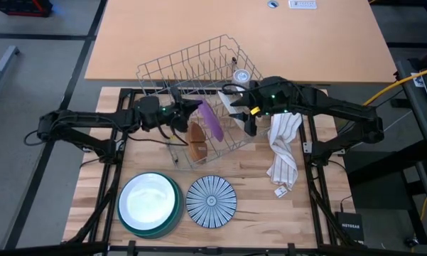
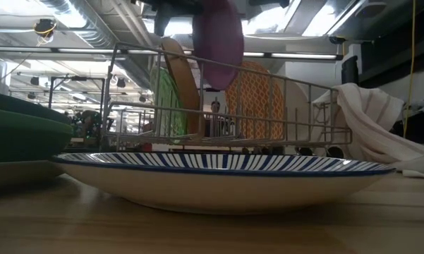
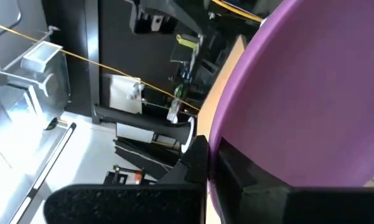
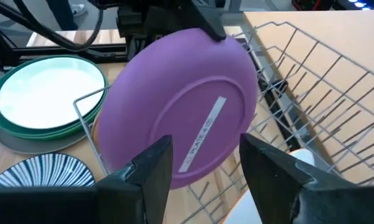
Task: Sort dishes
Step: Put the violet plate into the dish rack
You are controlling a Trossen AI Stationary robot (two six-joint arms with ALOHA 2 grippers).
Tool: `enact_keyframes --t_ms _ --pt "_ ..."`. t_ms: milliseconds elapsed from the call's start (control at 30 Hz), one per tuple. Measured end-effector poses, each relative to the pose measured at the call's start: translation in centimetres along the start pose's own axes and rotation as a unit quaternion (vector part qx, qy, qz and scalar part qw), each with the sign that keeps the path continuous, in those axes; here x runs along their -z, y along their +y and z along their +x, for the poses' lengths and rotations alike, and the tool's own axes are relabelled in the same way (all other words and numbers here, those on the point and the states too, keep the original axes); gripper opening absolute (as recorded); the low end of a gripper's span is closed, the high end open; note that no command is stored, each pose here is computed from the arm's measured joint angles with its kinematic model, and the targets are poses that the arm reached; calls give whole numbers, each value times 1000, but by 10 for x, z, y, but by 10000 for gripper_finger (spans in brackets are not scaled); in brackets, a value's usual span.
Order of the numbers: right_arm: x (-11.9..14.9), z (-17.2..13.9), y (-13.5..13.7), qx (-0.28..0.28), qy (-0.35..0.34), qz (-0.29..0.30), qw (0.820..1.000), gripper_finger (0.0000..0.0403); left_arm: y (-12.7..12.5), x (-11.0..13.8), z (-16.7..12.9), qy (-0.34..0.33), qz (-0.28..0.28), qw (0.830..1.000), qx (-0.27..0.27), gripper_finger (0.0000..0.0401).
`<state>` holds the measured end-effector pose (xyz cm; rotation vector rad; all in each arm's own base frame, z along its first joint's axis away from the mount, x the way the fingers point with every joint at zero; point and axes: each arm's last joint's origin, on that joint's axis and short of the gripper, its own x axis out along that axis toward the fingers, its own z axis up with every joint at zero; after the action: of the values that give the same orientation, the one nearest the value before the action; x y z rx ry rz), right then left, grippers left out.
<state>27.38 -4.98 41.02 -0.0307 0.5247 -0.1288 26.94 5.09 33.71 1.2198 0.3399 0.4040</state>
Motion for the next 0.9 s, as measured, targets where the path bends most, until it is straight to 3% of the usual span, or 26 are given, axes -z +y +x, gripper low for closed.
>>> enact_keyframes --t_ms 233,367,567,900 --pt "0 0 0 0 0 0 1000 191 7 18 10 -26 -16 1000 -7 0" --pt "0 0 0 0 0 0 1000 191 -4 29 26 -23 -19 999 19 0" --pt "0 0 0 0 1 0 1000 191 -13 36 47 -29 -12 999 -5 0" --pt "0 0 0 0 3 -12 1000 191 -19 43 50 -15 -17 1000 21 0"
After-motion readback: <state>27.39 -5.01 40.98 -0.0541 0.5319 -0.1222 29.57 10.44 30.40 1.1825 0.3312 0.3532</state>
